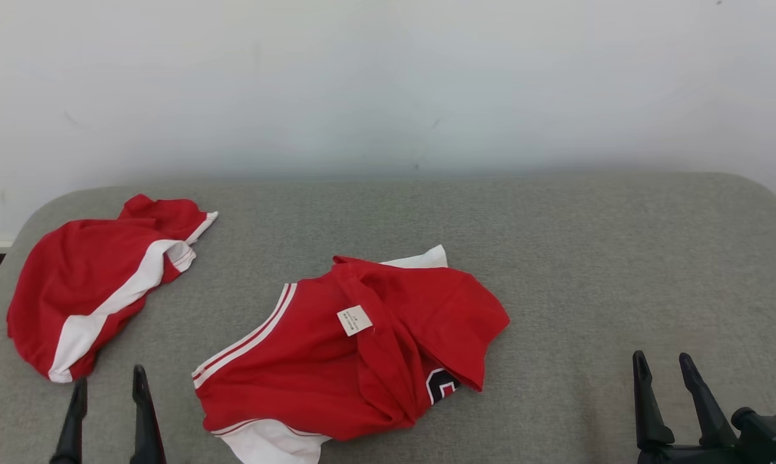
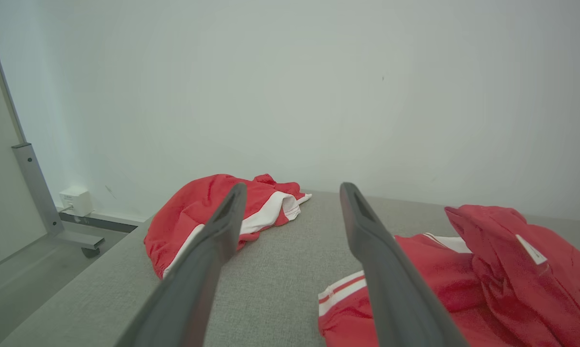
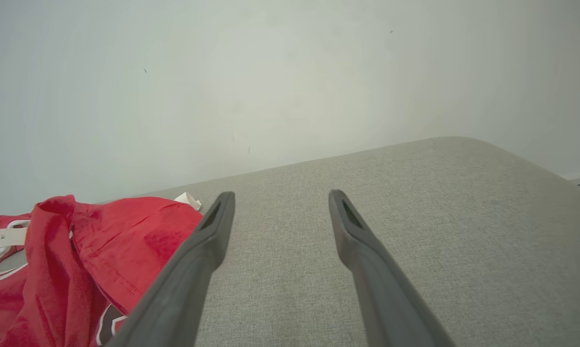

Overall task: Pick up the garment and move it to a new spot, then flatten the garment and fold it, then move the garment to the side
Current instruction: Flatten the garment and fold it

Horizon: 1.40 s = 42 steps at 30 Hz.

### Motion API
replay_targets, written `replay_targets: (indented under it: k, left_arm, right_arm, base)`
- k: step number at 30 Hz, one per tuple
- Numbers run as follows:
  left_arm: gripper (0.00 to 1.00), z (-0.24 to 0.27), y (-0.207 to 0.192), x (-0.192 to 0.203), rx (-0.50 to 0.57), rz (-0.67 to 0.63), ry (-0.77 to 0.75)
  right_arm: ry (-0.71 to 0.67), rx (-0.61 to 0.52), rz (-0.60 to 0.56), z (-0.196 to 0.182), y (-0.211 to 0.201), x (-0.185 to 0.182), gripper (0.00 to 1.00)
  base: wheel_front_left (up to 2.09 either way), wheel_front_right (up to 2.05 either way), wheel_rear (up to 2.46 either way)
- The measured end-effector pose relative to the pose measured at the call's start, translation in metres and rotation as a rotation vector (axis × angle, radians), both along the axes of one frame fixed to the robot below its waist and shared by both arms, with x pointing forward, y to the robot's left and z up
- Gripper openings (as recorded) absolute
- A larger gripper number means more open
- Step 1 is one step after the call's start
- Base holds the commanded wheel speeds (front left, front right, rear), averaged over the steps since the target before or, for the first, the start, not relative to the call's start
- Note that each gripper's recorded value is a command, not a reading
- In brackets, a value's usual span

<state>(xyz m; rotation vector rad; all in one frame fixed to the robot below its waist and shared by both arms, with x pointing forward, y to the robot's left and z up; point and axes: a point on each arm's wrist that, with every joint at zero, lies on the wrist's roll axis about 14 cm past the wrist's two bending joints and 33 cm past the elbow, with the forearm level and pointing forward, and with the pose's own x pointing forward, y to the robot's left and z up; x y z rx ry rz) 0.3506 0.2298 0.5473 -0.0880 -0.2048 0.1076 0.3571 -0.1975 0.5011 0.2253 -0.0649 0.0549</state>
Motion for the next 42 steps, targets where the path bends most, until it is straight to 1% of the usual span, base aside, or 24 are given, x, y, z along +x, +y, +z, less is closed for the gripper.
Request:
replay_targets:
  k: [5,9,18,25,30,34,35,36,37,38,40,42]
  left_arm:
    - [1.0,-0.025,-0.001,-0.02,-0.013,-0.004,0.068]
    - [1.0,-0.03,0.0,-0.026,-0.021,-0.003,0.08]
    - [1.0,-0.025,0.002,-0.021,-0.013,0.002,0.062]
    - [1.0,-0.031,0.005,-0.024,-0.025,0.014,0.079]
    - [1.0,-0.033,0.011,-0.025,-0.031,0.036,0.084]
    - [1.0,-0.034,0.02,-0.029,-0.033,0.063,0.089]
    - [1.0,-0.035,0.022,-0.031,-0.033,0.071,0.092]
    - [1.0,-0.035,0.024,-0.032,-0.034,0.078,0.095]
    - [1.0,-0.036,0.026,-0.033,-0.034,0.083,0.097]
    - [1.0,-0.037,0.027,-0.034,-0.034,0.089,0.101]
    - [1.0,-0.039,0.029,-0.035,-0.033,0.093,0.106]
    - [1.0,-0.039,0.03,-0.035,-0.033,0.096,0.108]
  right_arm:
    - [0.022,-0.007,0.055,-0.007,0.016,0.004,1.0]
    - [0.031,-0.028,0.115,-0.009,0.031,0.008,1.0]
    - [0.046,-0.142,0.388,-0.013,0.102,0.029,1.0]
    - [0.086,-0.239,0.555,-0.025,0.151,0.048,1.0]
    - [0.144,-0.309,0.612,-0.042,0.167,0.061,1.0]
    - [0.204,-0.351,0.647,-0.061,0.175,0.065,0.99]
    - [0.218,-0.367,0.657,-0.066,0.176,0.065,0.84]
    - [0.234,-0.37,0.661,-0.071,0.177,0.066,0.36]
    - [0.248,-0.373,0.664,-0.074,0.178,0.066,0.1]
    - [0.262,-0.385,0.669,-0.079,0.178,0.066,0.0]
    - [0.279,-0.402,0.66,-0.083,0.174,0.071,0.0]
    - [0.275,-0.395,0.641,-0.079,0.171,0.078,0.0]
  base:
    - [0.0,0.0,0.0]
    - [0.0,0.0,0.0]
    - [0.0,0.0,0.0]
    - [0.0,0.0,0.0]
    - [0.0,0.0,0.0]
    - [0.0,0.0,0.0]
    - [0.0,0.0,0.0]
    - [0.0,0.0,0.0]
    - [0.0,0.0,0.0]
    - [0.0,0.0,0.0]
    - [0.0,0.0,0.0]
    - [0.0,0.0,0.0]
